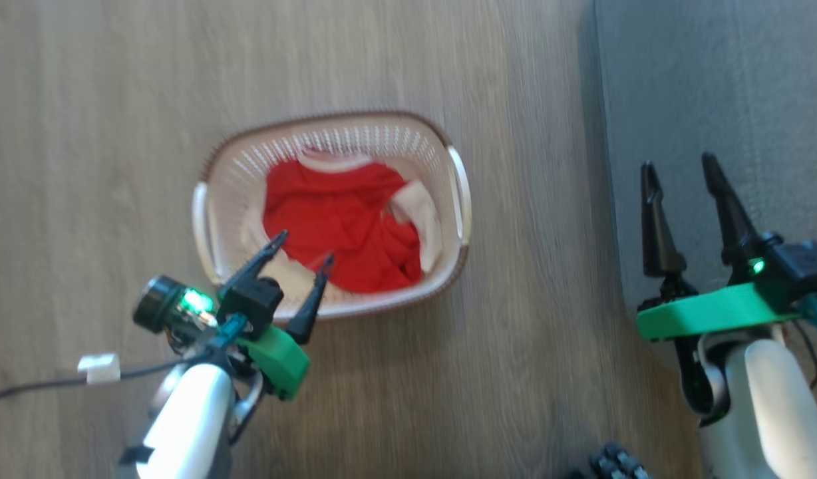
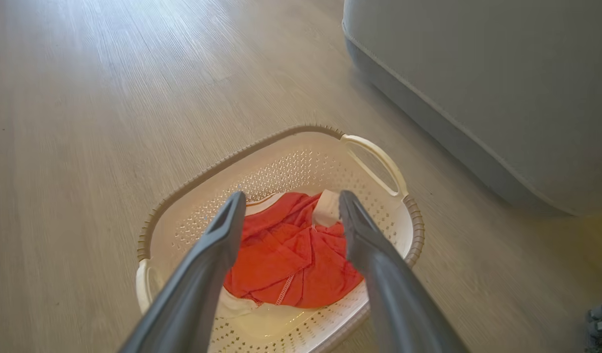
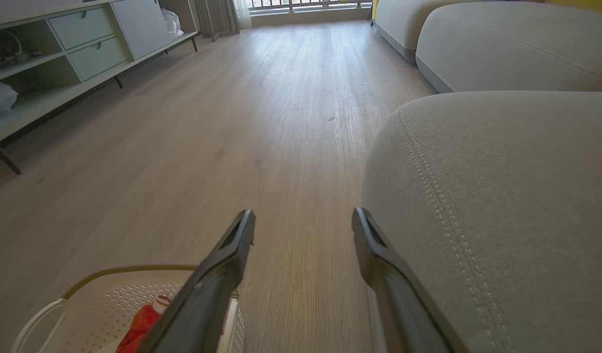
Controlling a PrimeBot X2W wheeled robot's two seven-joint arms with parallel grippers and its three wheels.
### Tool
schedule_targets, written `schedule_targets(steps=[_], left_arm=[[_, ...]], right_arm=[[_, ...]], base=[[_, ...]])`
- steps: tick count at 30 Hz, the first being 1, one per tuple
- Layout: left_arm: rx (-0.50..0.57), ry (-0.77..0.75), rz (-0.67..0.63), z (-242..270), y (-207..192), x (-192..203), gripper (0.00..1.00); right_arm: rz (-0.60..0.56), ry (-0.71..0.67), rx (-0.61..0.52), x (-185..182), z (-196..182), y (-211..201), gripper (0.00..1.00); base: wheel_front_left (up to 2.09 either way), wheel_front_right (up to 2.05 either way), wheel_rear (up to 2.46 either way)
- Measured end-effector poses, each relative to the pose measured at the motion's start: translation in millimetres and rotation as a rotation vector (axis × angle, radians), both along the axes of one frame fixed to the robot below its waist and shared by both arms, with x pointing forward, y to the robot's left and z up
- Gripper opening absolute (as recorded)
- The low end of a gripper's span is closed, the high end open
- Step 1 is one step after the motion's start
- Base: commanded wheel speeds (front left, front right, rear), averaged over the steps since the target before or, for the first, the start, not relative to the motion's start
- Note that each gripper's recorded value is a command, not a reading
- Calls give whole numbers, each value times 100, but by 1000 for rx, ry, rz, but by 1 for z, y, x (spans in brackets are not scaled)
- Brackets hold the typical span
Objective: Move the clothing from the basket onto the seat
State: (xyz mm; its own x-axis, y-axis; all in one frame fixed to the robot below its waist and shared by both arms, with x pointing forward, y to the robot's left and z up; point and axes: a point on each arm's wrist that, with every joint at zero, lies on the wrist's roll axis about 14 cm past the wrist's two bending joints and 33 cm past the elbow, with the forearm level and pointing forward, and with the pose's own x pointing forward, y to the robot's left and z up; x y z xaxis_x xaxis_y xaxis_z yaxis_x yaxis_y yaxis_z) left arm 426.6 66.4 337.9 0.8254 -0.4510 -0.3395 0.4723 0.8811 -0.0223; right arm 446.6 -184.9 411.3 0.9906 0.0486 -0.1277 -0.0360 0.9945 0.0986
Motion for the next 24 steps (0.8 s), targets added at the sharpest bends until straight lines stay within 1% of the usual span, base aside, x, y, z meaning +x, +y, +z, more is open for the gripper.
schedule_targets(steps=[6, 11, 13, 16, 18, 20, 24], left_arm=[[105, 89, -146, -64, -10, 12, 100], [157, 129, -248, -113, -21, 34, 100], [185, 143, -309, -134, -27, 37, 100], [222, 216, -370, -174, -28, 31, 100], [251, 287, -400, -202, -24, 21, 100], [282, 343, -424, -226, -20, 14, 100], [304, 375, -467, -252, -29, 19, 100]], right_arm=[[-65, 74, 33, 6, -37, -19, 100], [-71, 153, 26, 7, -74, -22, 100], [-71, 175, 32, 8, -86, -22, 100], [-77, 220, 38, 5, -105, -24, 100], [-90, 245, 65, 1, -115, -24, 100], [-75, 262, 74, -1, -121, -19, 100], [-83, 265, 84, -2, -122, -21, 100]], base=[[0, 0, 0], [0, 0, 0], [0, 0, 0], [0, 0, 0], [0, 0, 0], [0, 0, 0], [0, 0, 0]])
